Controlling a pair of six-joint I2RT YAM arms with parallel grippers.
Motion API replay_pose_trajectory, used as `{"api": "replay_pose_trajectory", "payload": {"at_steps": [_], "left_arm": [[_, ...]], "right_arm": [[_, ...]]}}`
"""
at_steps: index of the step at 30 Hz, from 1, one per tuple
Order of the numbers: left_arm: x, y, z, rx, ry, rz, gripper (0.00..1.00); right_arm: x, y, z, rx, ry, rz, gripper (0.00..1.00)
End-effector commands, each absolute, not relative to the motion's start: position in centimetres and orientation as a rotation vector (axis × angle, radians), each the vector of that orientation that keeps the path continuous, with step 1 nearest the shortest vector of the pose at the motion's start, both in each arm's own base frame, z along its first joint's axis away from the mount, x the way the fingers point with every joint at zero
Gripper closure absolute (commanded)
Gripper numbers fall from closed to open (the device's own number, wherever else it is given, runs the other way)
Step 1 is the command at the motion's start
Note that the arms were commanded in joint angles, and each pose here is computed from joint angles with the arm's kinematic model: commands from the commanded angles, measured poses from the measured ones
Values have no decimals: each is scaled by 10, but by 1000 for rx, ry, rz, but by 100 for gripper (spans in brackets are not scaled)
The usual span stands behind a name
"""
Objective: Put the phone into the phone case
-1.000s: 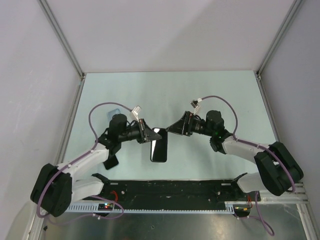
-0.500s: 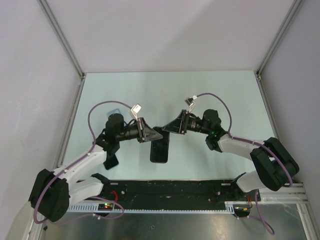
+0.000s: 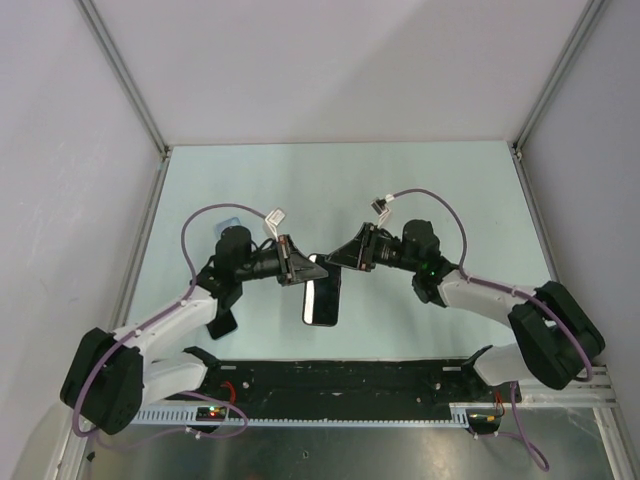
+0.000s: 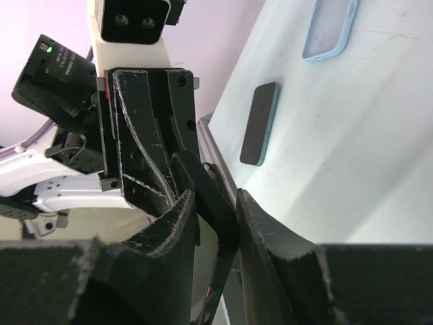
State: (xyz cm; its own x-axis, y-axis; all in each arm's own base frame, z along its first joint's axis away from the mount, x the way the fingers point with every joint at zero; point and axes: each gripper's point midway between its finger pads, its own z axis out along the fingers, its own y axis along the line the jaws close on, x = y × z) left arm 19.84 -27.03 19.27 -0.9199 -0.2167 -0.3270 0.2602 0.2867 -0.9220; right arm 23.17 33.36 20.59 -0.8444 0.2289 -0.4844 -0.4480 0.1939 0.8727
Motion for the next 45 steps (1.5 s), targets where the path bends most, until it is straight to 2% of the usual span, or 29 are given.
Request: {"api": "replay_pose_trajectory", "payload": {"at_steps": [1, 4, 10, 16, 18, 23, 26, 35, 45], "left_arm": [[223, -268, 193, -78, 2133, -1592, 100], [229, -266, 189, -115, 2144, -1549, 100], [238, -263, 186, -149, 2174, -1441, 100], [241, -265, 186, -142, 2182, -1414, 100], [241, -266, 187, -137, 2182, -1414, 100], [244, -268, 187, -132, 2183, -1408, 100], [246, -269, 186, -131, 2185, -1401, 100], [254, -273, 187, -135, 2183, -1385, 100], [259, -277, 194, -140, 2152, -1410, 100]], "right_arm": [[227, 338, 227, -264, 1924, 1575, 95], [232, 340, 226, -252, 1951, 1405, 99], [235, 346, 221, -235, 2037, 1112, 100], [236, 346, 221, -218, 2065, 1051, 100], [238, 343, 222, -208, 2064, 1050, 87], [246, 321, 216, -141, 2109, 993, 40], [252, 303, 219, -81, 2095, 992, 24], [228, 300, 208, -163, 2090, 1083, 3], [200, 317, 187, -234, 2079, 1188, 0]]}}
